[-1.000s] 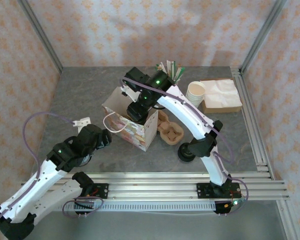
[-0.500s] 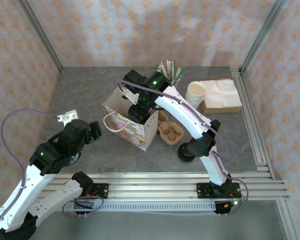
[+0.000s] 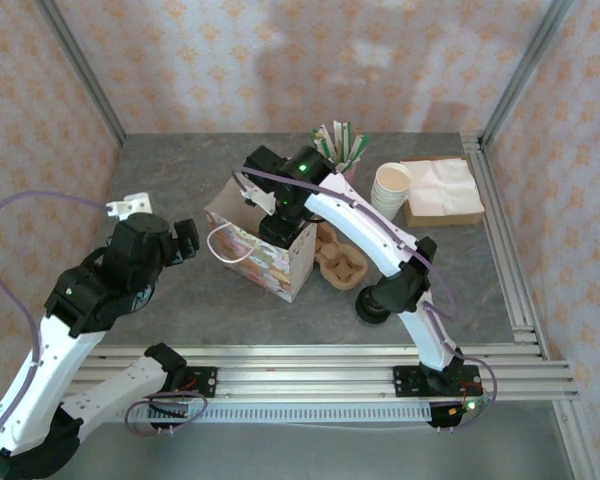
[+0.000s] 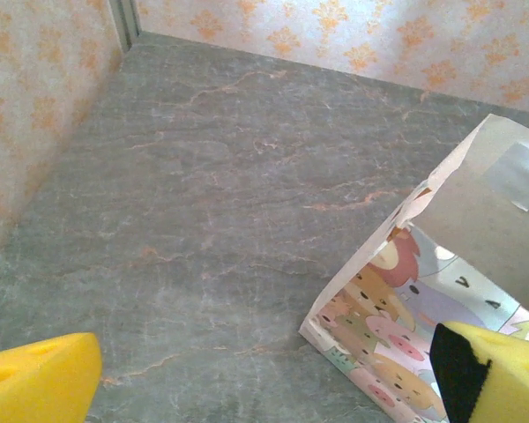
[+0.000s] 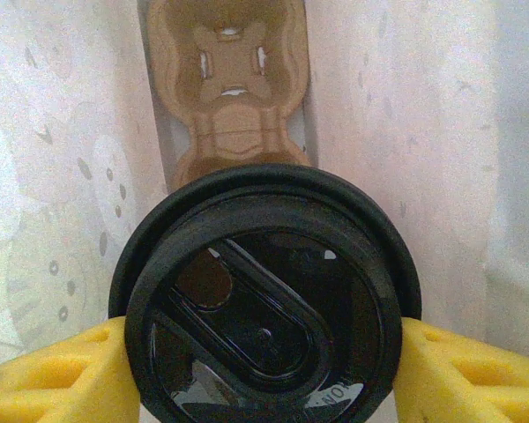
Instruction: Pack the takeout coffee
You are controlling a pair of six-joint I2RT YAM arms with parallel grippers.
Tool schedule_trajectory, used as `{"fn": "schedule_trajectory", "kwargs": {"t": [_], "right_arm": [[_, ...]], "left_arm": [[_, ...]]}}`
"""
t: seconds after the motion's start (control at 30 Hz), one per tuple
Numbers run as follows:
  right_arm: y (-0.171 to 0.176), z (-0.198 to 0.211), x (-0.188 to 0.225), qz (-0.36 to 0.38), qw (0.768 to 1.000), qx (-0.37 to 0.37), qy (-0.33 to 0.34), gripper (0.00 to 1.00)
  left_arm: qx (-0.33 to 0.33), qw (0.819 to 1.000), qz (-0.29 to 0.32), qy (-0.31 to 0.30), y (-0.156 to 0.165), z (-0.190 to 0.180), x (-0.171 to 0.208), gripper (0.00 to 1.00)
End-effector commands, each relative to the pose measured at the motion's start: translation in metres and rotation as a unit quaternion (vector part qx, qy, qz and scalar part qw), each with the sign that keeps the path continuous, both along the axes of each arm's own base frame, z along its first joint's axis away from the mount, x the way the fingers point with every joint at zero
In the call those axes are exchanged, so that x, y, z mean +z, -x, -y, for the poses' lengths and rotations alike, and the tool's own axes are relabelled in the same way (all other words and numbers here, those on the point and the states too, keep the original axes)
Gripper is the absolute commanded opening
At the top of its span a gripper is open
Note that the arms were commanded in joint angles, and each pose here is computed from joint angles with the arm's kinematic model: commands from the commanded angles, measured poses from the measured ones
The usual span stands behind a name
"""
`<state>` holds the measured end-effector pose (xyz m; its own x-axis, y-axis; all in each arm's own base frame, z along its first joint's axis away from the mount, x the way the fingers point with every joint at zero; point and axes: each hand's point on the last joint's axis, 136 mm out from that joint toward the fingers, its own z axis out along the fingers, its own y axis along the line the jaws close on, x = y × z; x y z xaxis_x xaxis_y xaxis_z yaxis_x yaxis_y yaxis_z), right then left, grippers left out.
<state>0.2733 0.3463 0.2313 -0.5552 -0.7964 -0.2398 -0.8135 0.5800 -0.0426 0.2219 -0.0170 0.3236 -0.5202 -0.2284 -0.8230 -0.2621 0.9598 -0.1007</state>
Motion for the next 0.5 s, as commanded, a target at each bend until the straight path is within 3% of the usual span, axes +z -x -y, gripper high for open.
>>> {"fn": "schedule_trajectory", "kwargs": {"t": [0.0, 0.47], "right_arm": [[0.002, 0.007, -0.012, -0.009, 0.999, 0.009, 0.031, 0.65], [0.0, 0.002, -0.024, -0.019, 0.999, 0.017, 0.037, 0.65]], "left_arm": [[-0.023, 1.0, 0.003, 0.008, -0.011, 0.009, 0.01, 0.98], [-0.045, 0.996, -0.025, 0.079, -0.052, 0.021, 0.006, 0.98]]}}
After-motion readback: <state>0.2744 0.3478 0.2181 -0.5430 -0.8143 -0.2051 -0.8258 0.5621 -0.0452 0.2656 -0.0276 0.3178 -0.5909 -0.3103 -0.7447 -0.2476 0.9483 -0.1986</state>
